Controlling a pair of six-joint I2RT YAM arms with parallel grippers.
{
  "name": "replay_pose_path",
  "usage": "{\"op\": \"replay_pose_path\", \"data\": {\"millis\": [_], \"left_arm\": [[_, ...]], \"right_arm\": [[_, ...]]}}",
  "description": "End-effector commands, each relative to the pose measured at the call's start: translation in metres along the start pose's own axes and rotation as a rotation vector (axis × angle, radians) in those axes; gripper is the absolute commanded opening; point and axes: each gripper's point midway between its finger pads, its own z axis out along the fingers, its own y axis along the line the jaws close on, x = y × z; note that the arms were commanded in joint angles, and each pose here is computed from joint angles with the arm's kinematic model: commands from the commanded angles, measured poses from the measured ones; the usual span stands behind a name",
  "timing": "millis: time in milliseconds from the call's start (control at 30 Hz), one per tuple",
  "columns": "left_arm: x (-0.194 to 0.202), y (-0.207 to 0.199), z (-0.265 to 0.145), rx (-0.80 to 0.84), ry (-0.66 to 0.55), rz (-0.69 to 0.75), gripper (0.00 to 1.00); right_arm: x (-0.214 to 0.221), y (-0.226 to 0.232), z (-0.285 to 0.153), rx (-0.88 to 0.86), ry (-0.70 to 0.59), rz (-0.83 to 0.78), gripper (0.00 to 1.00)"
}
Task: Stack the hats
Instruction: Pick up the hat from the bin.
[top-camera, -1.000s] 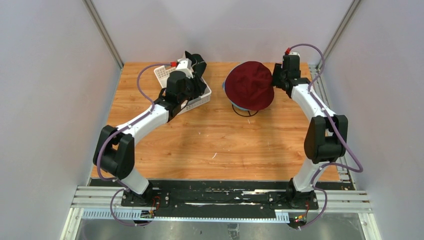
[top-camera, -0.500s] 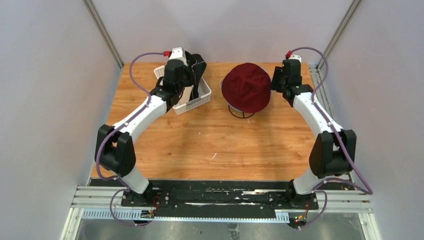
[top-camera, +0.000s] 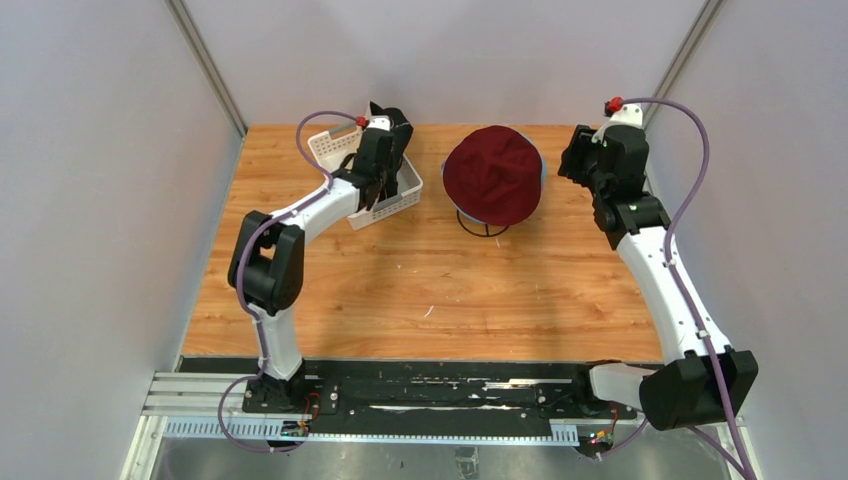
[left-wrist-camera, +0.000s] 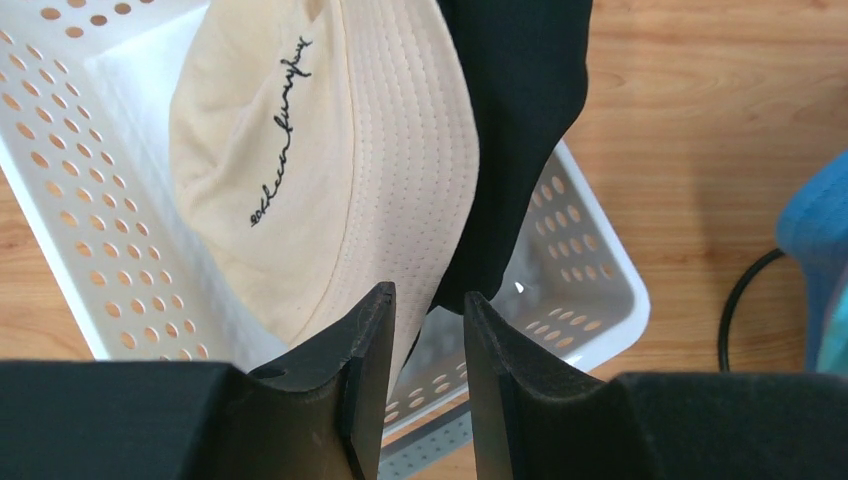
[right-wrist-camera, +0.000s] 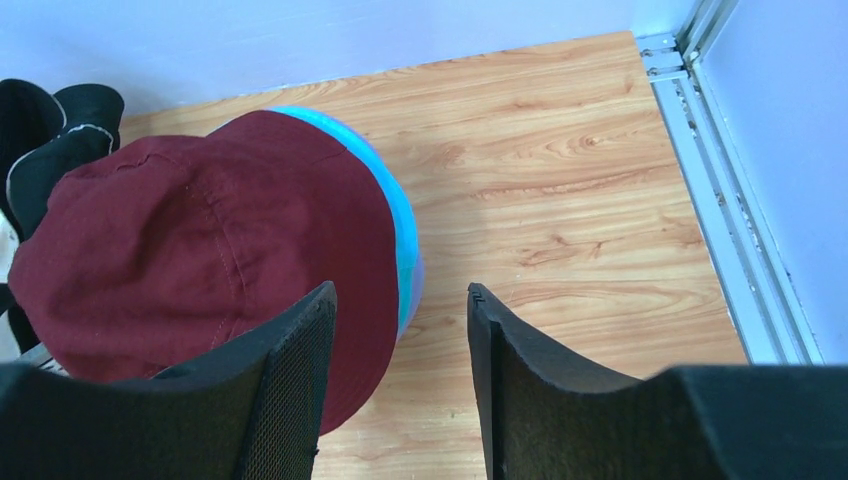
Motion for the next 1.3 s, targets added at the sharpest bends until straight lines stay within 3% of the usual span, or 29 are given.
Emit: {"op": "replay_pose_path", "data": {"millis": [0,400,633,1267], "left_arm": [[-0.018,0.001,0.004,-0.022,-0.044,0.012,0.36],[0.001,0.015,0.025,-0.114,-0.001,0.072,0.35],[0.004,0.024,0.025,-0.163,-0.001,0.071,0.28],[-0.009,0.026,0.002,-0.140,-0.047,0.050,0.34]], "right_arm": [[0.008,0.005,-0.002,-0.036,0.015,-0.002,0.51],[0.007,0.010,-0.005,-0.055,0.009,0.000,0.51],[0.008,0.013,-0.006,-0.067,0.010,-0.003,0.51],[0.011,0.020,-0.004,-0.081,0.020,-0.010,0.51]]}}
